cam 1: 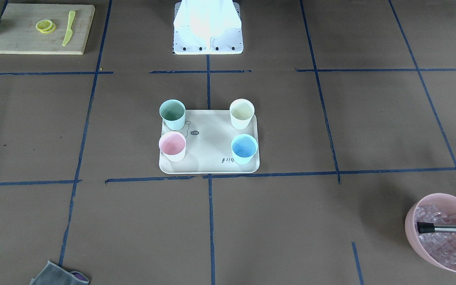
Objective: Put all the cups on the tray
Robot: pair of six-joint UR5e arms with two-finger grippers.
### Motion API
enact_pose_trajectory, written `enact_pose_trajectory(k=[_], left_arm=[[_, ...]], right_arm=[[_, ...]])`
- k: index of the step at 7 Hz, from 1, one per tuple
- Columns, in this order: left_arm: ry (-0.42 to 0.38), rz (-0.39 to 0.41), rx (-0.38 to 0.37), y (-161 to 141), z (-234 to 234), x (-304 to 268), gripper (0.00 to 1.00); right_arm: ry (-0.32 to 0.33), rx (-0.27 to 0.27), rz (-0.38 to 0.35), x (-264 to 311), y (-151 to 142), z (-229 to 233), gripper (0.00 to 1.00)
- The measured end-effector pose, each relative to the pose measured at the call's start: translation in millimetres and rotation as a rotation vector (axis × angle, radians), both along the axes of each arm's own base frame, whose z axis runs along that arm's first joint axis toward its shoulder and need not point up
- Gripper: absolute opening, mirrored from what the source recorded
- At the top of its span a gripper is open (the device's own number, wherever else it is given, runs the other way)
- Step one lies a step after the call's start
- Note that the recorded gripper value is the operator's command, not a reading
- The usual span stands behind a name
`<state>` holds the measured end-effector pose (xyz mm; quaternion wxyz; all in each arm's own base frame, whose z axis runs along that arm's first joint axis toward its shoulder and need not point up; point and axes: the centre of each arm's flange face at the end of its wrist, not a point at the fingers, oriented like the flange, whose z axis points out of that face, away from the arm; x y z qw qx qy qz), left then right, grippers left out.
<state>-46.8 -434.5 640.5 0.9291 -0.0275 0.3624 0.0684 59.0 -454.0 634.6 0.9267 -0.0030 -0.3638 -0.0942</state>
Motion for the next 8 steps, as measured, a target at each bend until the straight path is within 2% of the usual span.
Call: enact_pose_trajectory(k=[8], left_arm=[[0.002, 0.001, 0.005, 0.6, -2.6, 0.5, 1.00]], right_arm=[[-0.003, -0.002, -0.003, -0.2, 2.5, 1.8, 1.00]])
